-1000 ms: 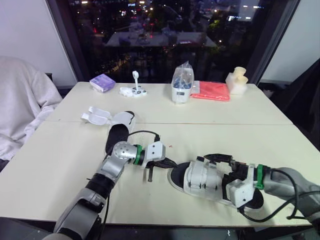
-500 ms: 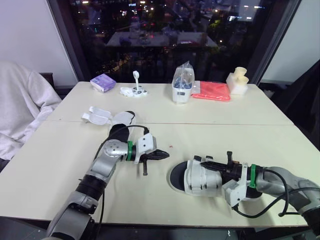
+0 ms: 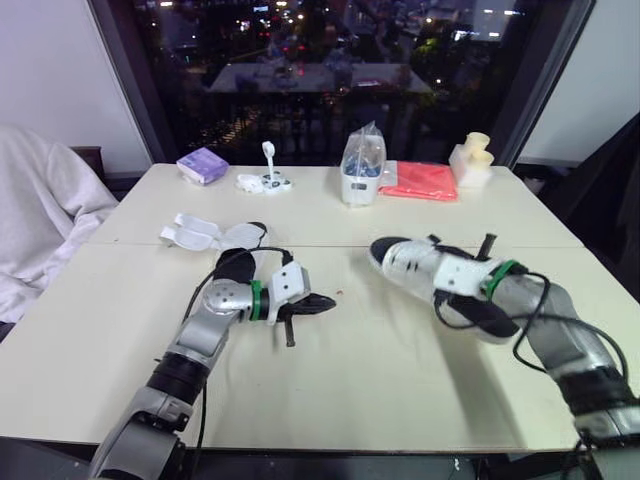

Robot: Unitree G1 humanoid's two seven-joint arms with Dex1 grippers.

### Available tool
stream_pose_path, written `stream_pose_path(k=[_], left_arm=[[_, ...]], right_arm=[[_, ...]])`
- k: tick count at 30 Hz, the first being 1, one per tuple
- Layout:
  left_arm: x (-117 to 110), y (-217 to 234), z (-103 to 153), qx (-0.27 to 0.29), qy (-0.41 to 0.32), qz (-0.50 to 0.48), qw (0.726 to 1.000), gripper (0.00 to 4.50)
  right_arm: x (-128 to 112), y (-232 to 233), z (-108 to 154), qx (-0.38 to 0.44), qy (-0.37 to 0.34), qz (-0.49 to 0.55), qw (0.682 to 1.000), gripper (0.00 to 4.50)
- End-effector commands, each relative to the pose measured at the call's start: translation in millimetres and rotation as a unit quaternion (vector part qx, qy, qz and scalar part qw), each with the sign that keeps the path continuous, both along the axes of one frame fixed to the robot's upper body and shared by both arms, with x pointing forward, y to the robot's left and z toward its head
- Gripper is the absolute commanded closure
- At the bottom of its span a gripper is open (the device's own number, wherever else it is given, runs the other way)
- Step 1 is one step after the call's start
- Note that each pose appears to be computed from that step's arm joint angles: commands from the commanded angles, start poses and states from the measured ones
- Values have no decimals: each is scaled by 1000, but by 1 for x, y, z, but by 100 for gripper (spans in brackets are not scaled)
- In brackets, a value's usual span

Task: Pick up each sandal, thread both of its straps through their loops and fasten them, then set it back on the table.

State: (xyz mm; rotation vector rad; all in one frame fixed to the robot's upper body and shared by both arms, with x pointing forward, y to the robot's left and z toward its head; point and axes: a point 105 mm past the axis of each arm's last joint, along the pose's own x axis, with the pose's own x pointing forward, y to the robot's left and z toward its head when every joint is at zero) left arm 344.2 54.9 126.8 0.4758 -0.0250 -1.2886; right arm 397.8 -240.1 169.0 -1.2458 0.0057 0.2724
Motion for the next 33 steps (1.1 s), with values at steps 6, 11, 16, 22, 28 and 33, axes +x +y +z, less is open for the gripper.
stream_pose_path(k=[6,11,16,22,28,33], left_arm=[[0,1,14,-18,-21,8,1000,450],[-1,3,14,-17,-23,15,999,450],[-3,2,13,-18,-22,17,999,450],[-6,1,12,-19,-21,19,999,450],[-6,2,13,-20,-22,24,999,450],[-4,4,15,-24,-25,33,999,450]], right_arm=[[31,-54,1,31,-11,-213,977,442],[35,-65,-28,63,24,-300,952,442],[34,-63,-42,85,40,-320,943,401],[27,-58,-47,109,61,-315,941,101],[0,-52,-35,126,93,-280,947,6],[-35,-37,-22,159,155,-228,948,6]])
